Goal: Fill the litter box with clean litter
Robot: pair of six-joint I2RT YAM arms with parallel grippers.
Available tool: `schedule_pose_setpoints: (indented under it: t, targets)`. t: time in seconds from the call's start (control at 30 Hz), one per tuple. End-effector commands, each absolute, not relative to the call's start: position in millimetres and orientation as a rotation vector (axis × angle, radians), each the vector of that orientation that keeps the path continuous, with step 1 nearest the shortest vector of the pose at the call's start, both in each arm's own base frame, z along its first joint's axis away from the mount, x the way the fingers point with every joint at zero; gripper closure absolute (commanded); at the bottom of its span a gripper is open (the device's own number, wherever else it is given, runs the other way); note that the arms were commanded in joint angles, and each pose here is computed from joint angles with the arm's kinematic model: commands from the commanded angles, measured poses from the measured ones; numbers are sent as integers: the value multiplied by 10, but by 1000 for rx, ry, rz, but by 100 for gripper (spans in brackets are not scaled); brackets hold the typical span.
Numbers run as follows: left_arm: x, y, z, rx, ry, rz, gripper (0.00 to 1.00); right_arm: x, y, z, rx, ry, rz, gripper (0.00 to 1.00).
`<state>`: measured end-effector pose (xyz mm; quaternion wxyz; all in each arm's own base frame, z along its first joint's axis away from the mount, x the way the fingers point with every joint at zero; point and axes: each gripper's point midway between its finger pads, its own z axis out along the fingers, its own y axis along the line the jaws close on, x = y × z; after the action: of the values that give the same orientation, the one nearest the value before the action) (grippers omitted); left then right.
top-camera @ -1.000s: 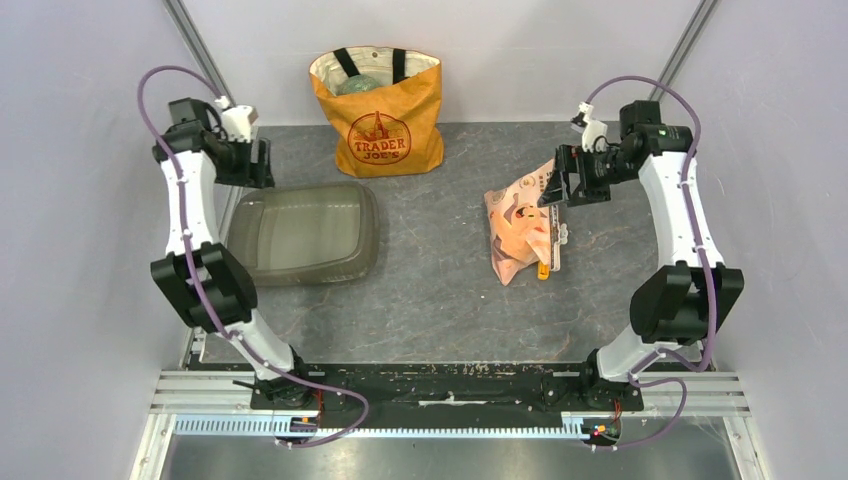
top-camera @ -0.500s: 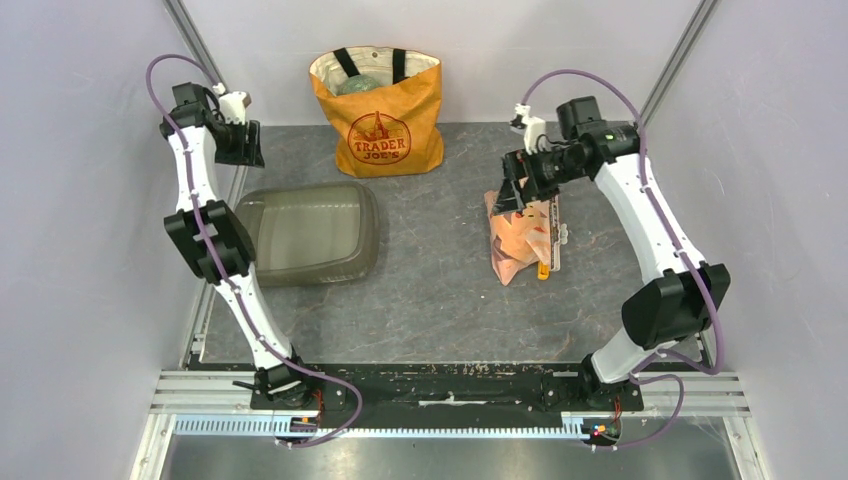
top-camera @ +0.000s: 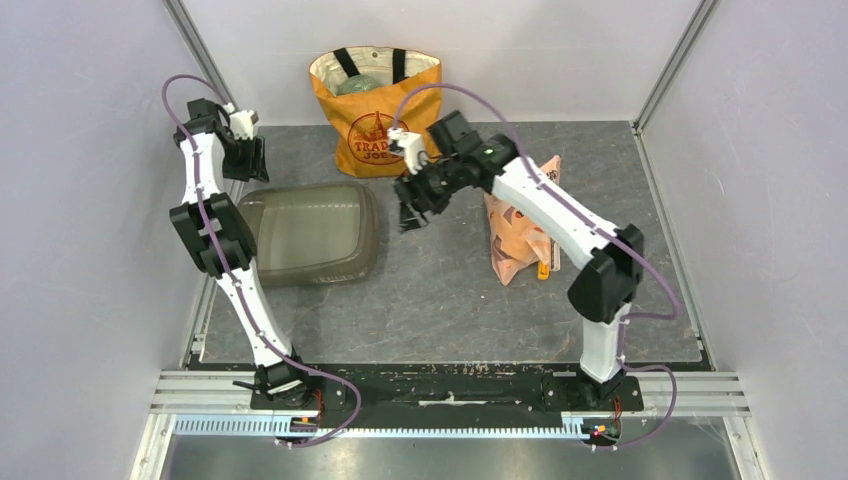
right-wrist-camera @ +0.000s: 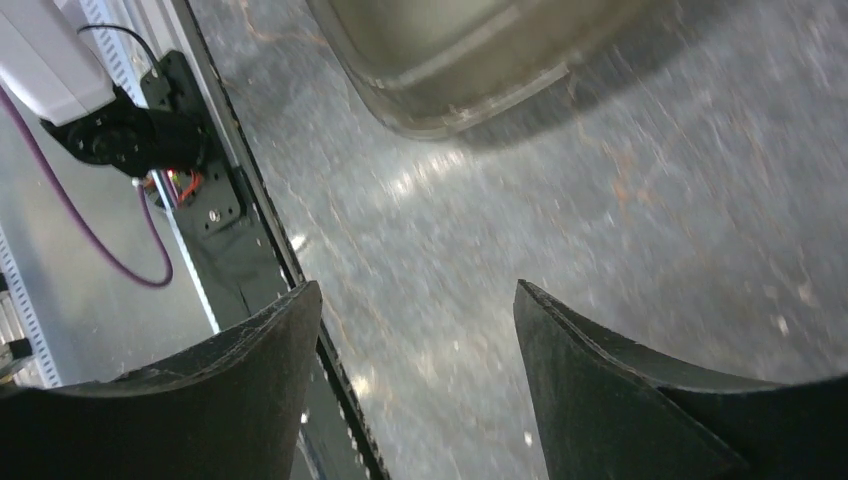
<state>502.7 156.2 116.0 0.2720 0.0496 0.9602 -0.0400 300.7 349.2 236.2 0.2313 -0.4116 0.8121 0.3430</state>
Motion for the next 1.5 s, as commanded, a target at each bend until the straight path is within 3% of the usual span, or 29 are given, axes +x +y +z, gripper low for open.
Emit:
schedule_pose_setpoints:
  t: [0.0,0.23,0.6,0.77,0.93,1.2,1.47]
  targets:
    - [4905,1549,1002,106,2634,-113,40,3092,4093,2526,-1141,2092,965,22]
    - [4607,1434,854,107,2702,-162,46,2925,4521,2405,-1223,2052,1008,22]
    - [3909,1138,758,-5,2760,-234,47,2510,4390,2130,-1350,2101,1016,20]
    - [3727,1050,715,-75,2769,-263,41,2259,4126,2116,-1422,2121,1006,20]
    - [3759,1148,792,-165,2733,-264,34,2173,4059,2172,-1436,2088,876,27]
    - [3767,1418,1026,-242,2681,-241,25,1789,4421,2052,-1688,1895,702,32]
    - [3653,1408,1094,-225,2686,-253,25,1999,4920,1827,-1759,1724,525,29]
